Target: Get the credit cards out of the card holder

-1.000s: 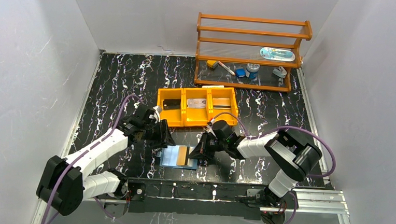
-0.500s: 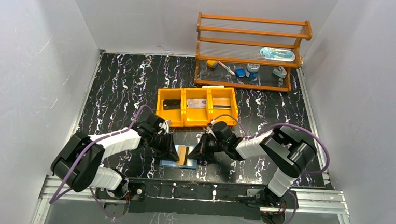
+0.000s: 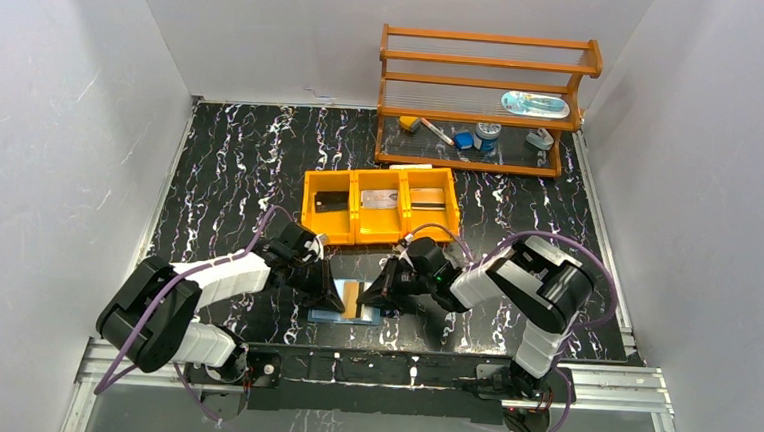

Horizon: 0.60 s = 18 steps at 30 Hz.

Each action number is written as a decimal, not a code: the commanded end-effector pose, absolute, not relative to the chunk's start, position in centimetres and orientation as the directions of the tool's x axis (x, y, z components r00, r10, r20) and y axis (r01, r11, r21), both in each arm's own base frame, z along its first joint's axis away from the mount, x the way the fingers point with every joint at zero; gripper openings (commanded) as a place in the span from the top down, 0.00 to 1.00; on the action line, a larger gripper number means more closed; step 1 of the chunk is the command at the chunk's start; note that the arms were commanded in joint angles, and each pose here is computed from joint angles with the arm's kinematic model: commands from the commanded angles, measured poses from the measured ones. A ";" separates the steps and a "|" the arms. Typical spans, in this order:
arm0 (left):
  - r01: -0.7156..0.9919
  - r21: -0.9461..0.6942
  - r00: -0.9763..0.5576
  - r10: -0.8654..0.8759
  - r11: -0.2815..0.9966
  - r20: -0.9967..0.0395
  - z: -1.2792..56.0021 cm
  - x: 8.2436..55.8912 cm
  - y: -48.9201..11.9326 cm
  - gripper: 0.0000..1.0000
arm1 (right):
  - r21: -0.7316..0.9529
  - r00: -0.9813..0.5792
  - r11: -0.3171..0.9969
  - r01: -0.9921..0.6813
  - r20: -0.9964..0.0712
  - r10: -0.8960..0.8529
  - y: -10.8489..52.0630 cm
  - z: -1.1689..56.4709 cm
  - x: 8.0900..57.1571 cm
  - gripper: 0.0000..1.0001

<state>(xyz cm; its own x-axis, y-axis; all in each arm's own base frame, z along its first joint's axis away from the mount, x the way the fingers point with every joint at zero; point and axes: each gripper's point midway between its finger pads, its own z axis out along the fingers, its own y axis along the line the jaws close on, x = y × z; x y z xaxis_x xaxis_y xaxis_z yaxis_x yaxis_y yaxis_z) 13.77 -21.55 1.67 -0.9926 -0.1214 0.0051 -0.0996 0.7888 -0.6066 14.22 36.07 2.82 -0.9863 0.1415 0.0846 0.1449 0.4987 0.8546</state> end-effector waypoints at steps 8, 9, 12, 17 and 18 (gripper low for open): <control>-0.048 -0.493 -0.951 -0.191 0.869 -0.244 4.9 15.6 -17.9 0.59 | 0.763 -0.958 0.644 -0.060 -0.225 0.177 32.5 6.6 16.7 1.00; -0.044 -0.485 -0.942 -0.198 0.874 -0.272 5.7 16.0 -17.6 0.53 | 0.751 -0.949 0.654 -0.092 -0.266 0.171 32.1 7.5 17.0 1.00; -0.031 -0.460 -0.919 -0.206 0.888 -0.335 7.8 17.0 -16.9 0.40 | 0.708 -0.909 0.682 -0.185 -0.386 0.155 30.7 10.4 18.2 1.00; -0.024 -0.427 -0.892 -0.213 0.904 -0.400 10.4 18.3 -16.3 0.28 | 0.492 -0.776 0.819 -0.296 -0.624 0.094 26.5 15.0 21.7 1.00; -0.028 -0.416 -0.887 -0.215 0.909 -0.410 10.7 18.6 -16.0 0.26 | 0.408 -0.719 0.847 -0.340 -0.693 0.046 25.5 16.2 22.7 1.00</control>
<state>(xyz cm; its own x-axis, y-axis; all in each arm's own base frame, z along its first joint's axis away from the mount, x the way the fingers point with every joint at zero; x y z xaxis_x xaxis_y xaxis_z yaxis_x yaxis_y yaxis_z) 18.15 -18.07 9.64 -0.9049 -0.2162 -0.3667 -0.0037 0.8653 -0.5012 19.34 30.30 13.29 -0.8762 0.1755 -0.4489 -0.2228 0.6785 0.7000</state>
